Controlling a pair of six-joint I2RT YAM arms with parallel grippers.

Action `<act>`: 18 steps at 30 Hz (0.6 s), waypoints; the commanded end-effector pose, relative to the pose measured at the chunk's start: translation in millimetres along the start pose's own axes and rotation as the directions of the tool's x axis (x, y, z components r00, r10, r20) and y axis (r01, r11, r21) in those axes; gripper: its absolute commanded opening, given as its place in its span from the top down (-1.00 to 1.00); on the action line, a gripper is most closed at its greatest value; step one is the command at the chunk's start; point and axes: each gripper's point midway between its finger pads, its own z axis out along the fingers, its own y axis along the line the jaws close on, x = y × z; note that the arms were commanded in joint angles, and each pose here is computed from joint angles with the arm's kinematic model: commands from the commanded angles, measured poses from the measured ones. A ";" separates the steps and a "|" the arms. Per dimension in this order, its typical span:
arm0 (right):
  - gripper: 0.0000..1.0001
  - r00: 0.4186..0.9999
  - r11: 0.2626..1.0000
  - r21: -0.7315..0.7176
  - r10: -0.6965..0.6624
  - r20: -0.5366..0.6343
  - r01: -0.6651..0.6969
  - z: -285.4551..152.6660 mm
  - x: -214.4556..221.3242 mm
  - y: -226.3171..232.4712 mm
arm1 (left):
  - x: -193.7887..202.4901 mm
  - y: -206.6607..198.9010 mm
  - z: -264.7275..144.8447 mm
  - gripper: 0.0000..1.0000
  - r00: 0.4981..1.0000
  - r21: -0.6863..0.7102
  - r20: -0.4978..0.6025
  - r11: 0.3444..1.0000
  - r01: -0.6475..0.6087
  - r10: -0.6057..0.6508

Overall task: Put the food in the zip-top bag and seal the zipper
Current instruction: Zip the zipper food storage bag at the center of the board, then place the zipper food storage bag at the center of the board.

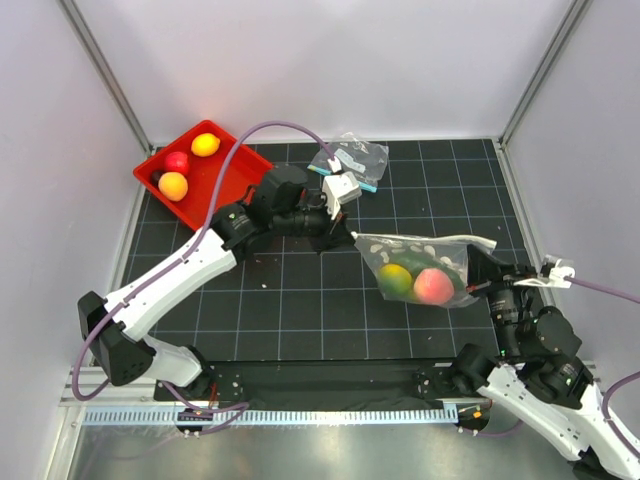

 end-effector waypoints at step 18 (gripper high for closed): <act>-0.04 0.967 0.970 0.124 -0.188 -0.172 0.211 56.1 51.0 23.9 | 12.7 117.9 -40.7 0.99 0.949 -0.448 0.080 0.839 0.307 -0.305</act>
